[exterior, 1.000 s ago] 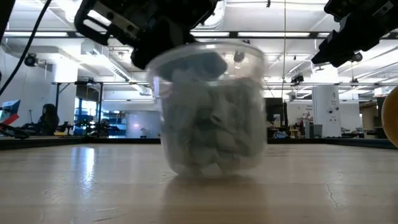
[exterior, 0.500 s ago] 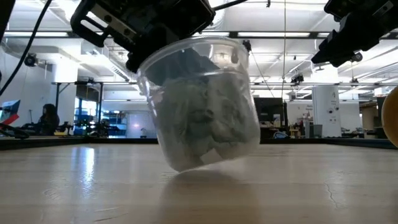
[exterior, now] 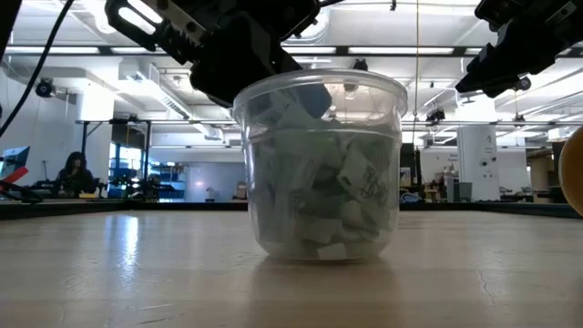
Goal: Pick and place Stevia / Truvia into bins
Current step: Put the stevia packet into the transparent bin
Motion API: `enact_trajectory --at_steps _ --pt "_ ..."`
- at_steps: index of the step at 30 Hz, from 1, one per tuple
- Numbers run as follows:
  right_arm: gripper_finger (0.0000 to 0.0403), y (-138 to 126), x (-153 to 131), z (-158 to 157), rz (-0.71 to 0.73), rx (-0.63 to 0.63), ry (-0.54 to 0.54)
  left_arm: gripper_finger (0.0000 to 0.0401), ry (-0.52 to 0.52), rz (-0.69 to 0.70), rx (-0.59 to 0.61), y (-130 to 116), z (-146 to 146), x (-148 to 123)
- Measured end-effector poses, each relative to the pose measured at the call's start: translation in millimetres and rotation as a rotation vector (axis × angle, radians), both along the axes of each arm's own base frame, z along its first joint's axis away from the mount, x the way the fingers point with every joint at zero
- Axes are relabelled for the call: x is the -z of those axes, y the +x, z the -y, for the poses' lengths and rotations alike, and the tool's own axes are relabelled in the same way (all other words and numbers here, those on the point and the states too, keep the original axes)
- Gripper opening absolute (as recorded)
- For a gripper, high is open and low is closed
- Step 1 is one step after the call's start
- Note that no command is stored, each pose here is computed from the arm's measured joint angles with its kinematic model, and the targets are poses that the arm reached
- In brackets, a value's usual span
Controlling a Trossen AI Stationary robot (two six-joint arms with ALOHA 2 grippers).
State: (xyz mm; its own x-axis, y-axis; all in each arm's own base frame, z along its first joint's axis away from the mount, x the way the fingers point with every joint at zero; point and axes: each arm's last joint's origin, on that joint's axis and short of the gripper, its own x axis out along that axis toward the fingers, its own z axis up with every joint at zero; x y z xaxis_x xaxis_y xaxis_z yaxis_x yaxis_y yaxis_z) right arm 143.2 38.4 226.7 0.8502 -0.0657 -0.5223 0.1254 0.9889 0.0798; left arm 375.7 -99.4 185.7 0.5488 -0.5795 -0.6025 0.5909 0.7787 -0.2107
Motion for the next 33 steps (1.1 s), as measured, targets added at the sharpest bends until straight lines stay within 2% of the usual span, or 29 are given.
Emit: enact_trajectory --at_steps 9,15,20,25,33 --pt "0.0059 0 0 0 0.002 0.0 0.001 0.0 0.026 0.078 -0.029 7 4 -10" --pt "0.0059 0 0 0 0.001 -0.002 -0.003 0.0 0.215 0.125 -0.032 5 23 -18" --pt "0.0059 0 0 0 0.001 -0.004 -0.006 0.0 0.284 0.094 -0.047 5 28 -29" --pt "0.0059 0 0 0 0.001 -0.003 -0.005 0.0 0.292 0.085 -0.05 6 28 -31" --pt "0.0059 1 -1 0 0.011 -0.004 -0.003 0.0 0.307 0.005 -0.02 18 34 -17"
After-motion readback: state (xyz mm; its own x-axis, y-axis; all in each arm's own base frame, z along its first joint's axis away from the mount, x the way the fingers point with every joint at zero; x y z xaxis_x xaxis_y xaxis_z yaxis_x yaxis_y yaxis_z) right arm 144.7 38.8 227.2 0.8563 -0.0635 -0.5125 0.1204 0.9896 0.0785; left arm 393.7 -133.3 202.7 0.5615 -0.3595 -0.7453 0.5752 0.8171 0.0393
